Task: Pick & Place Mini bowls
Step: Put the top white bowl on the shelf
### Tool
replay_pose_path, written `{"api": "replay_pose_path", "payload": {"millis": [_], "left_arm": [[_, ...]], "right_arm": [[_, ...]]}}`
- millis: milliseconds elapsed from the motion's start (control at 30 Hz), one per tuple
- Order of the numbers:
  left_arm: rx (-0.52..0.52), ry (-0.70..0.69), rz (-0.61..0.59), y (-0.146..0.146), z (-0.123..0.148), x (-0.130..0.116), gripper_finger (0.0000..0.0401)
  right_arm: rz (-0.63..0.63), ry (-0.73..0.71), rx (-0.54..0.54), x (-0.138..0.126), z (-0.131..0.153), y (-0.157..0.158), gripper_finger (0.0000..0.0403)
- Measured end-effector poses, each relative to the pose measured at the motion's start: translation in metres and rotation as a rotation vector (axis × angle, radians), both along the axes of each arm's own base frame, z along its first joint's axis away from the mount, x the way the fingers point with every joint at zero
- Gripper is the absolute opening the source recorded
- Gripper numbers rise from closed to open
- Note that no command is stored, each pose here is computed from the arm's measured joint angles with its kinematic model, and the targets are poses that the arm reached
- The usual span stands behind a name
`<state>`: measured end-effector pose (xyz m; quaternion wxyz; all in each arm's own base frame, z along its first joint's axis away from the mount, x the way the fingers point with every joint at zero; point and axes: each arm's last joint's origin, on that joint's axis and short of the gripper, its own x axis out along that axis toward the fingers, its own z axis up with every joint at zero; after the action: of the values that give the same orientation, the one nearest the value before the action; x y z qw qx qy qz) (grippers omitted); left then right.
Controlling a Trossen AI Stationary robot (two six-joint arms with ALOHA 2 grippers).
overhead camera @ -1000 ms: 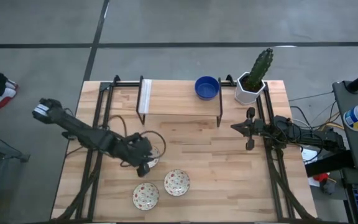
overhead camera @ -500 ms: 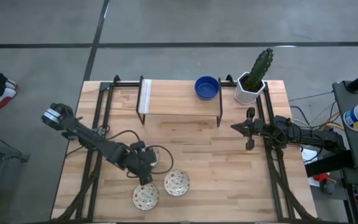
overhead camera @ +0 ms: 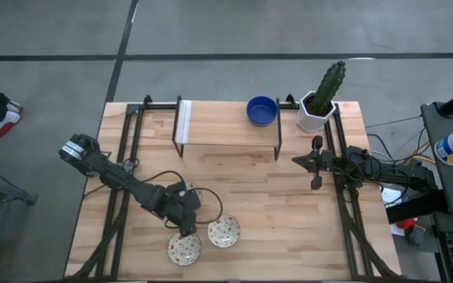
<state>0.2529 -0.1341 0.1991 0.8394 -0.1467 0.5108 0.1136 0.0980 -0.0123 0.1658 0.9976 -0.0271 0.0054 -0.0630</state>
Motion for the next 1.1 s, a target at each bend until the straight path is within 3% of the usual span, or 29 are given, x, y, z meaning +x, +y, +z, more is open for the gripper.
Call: {"api": "replay_pose_path", "payload": {"millis": [467, 800, 1100], "left_arm": [[0.038, 0.068, 0.006, 0.001, -0.014, 0.000, 0.0101], [0.081, 0.070, 0.005, 0.003, -0.013, -0.002, 0.0013], [0.114, 0.081, 0.014, 0.003, -0.004, 0.000, 0.0009]], "right_arm": [[0.000, 0.000, 0.000, 0.000, 0.000, 0.000, 0.0008], [0.000, 0.001, -0.005, 0.000, 0.000, 0.000, 0.0008], [0.000, 0.001, -0.005, 0.000, 0.000, 0.000, 0.0008]]}}
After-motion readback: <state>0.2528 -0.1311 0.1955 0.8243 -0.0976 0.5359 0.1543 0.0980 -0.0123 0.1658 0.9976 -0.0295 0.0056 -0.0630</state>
